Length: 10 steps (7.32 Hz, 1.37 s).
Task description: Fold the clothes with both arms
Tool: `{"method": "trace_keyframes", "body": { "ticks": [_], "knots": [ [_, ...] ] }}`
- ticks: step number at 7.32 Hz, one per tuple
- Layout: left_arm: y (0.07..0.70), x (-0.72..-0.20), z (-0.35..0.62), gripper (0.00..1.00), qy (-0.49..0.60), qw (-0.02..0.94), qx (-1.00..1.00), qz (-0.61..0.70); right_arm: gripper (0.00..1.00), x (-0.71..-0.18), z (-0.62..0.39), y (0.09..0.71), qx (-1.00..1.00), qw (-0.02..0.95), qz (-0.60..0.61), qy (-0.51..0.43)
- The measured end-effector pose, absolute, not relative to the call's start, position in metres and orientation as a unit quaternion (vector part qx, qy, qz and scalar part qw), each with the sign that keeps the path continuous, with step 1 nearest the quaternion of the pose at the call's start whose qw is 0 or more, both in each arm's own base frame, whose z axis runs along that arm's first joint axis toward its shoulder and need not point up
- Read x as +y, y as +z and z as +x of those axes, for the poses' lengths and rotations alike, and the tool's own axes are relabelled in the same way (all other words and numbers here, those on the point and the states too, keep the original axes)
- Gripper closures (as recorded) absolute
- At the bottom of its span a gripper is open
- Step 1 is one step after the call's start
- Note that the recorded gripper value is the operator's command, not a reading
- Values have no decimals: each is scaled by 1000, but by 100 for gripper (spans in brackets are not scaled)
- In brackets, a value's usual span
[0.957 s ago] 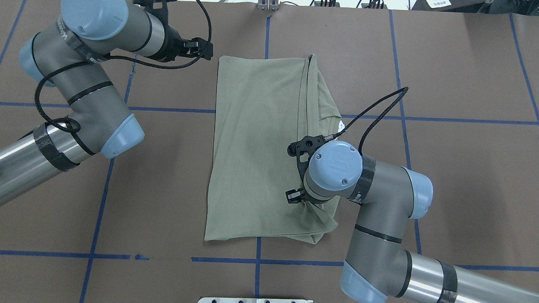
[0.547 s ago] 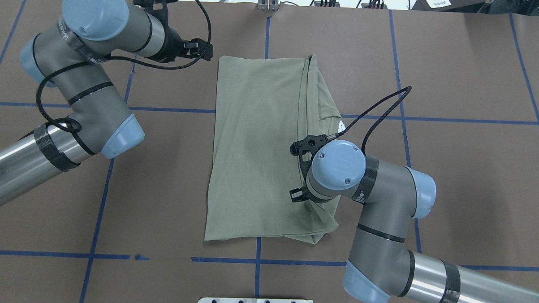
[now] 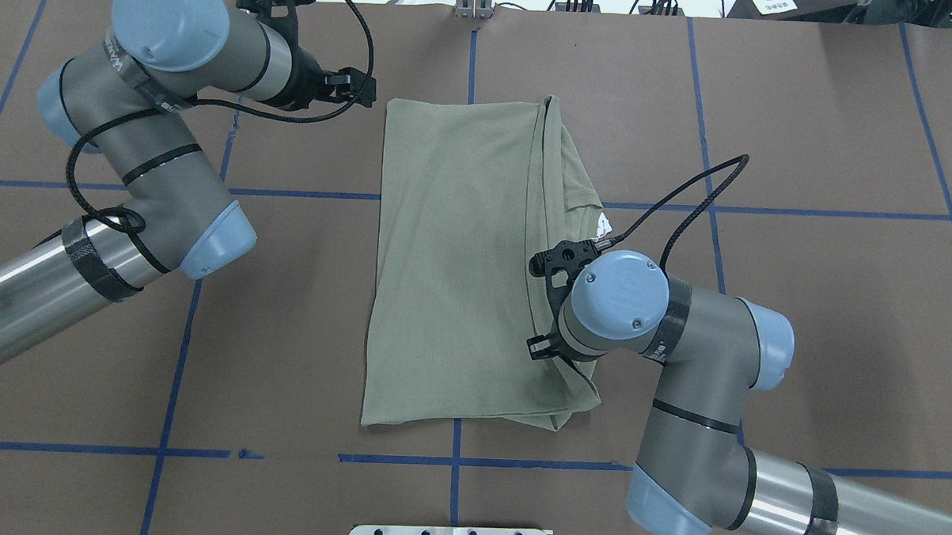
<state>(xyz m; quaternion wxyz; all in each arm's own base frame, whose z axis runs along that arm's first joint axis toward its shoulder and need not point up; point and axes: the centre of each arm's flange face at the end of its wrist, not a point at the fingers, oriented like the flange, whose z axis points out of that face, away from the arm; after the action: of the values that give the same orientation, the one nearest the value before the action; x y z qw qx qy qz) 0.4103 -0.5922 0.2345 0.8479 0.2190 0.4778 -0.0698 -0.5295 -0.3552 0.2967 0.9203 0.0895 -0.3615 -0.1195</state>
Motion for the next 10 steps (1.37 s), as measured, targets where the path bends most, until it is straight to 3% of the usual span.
{"method": "trace_keyframes", "body": {
  "ticks": [1,2,3,8,9,10],
  "knots": [
    [235,-593,411,0,-70,848,477,218,100,-354,-519,303,-360,921,88,-118],
    [235,-593,411,0,-70,848,477,218,23,-351,-509,318,-353,925,85,-116],
    [234,-593,411,0,-70,848,477,218,0,-348,-502,330,-346,928,82,-114],
    [235,-594,412,0,-69,849,476,218,1,-366,-505,289,-370,918,102,-103],
    [237,-594,412,0,-69,850,475,218,15,-377,-523,279,-369,918,103,-102],
    [239,-595,413,0,-69,850,474,217,43,-384,-538,274,-366,919,102,-102]
  ]
}}
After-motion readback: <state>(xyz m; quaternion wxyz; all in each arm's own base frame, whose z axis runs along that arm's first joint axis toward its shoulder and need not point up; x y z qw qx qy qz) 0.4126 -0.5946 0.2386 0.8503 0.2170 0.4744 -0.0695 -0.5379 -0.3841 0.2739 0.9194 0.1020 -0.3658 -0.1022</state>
